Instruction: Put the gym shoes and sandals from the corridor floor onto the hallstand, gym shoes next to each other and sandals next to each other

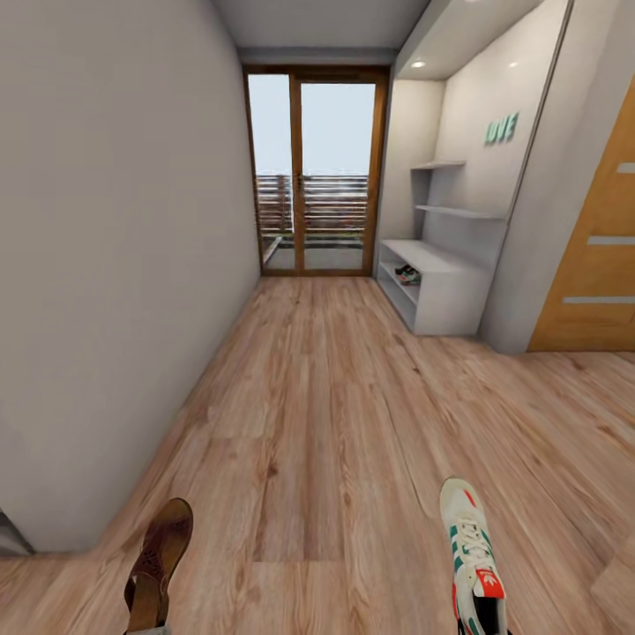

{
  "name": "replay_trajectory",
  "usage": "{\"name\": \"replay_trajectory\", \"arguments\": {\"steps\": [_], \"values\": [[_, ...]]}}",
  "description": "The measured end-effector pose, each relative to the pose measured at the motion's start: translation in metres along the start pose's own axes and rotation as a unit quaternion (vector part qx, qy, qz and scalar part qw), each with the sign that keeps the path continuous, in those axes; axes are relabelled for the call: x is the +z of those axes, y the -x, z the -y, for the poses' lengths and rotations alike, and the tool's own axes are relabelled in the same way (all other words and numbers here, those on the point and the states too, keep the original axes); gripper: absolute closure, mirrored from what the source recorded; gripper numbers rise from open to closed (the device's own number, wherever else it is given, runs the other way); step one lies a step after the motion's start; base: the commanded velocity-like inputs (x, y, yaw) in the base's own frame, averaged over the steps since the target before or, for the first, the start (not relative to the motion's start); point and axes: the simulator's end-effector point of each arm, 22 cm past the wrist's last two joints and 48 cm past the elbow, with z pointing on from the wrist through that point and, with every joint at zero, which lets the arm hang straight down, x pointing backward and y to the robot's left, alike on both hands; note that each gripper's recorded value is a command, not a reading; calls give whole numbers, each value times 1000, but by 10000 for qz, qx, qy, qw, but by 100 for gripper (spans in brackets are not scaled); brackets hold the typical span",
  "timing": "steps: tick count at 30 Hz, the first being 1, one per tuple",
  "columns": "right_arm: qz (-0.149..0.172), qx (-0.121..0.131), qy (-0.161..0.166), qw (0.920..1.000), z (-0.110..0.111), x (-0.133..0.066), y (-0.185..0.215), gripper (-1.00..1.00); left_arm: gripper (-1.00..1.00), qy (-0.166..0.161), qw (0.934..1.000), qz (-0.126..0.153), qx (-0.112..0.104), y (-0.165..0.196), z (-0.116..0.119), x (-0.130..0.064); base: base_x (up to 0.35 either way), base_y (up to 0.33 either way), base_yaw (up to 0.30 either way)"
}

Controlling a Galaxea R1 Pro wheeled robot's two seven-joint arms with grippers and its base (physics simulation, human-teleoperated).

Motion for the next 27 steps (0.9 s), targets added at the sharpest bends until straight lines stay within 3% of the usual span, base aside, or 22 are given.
{"name": "replay_trajectory", "arguments": {"steps": [27], "values": [[-5,-4,4,10000,0,0,0,100,100,0,10000,0,0,0,0,0,338,0,0]]}}
